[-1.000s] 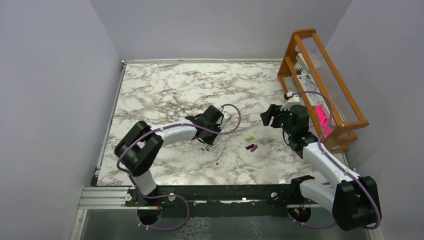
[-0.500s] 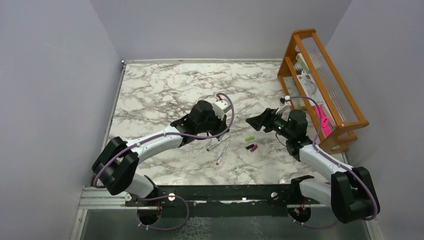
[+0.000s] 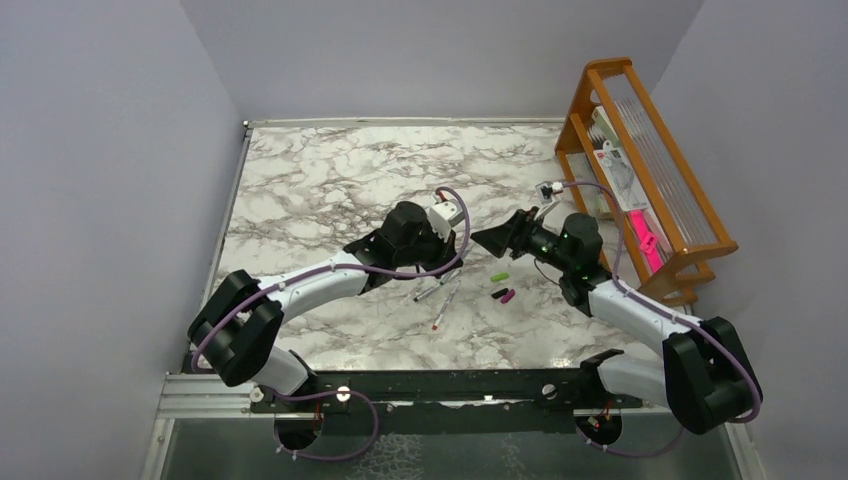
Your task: Insert the pens into the pen caps
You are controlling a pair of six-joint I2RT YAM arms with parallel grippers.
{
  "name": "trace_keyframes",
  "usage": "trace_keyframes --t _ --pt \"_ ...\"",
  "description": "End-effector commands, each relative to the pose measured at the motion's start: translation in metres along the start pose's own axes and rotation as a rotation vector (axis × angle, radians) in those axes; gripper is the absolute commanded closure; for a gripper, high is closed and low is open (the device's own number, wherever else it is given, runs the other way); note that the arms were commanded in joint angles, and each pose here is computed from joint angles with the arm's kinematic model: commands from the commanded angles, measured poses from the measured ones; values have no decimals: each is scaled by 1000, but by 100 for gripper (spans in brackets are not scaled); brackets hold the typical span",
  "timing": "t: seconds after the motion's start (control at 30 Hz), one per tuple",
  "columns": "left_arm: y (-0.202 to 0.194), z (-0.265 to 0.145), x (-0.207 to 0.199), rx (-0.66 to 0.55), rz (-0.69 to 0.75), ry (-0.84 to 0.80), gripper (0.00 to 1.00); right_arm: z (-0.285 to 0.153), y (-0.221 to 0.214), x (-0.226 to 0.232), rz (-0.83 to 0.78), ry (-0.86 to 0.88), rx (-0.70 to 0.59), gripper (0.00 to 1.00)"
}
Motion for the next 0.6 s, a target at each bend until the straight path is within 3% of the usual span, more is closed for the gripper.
trace_keyframes --t 0.0,0.3,0.5,0.57 --pt "28 -1 -8 -78 27 -54 100 16 -1 9 -25 -2 16 36" --pt "29 -6 -6 -76 42 -17 100 36 -15 20 -32 3 66 42" --pt "34 -9 -3 -100 32 17 100 36 -20 21 -29 -3 71 69" --pt "37 -10 -3 -110 31 19 100 34 -21 20 -26 -13 67 87"
Point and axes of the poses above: each gripper's point midway between its finger pads, its own z axis out along the fingers, its own x axis along the line the jaws close on, y = z × x, the point moved 6 cm from there along -z, back along the fingers, and after that the axes turned 10 degrees about z, right-handed, at the moved point
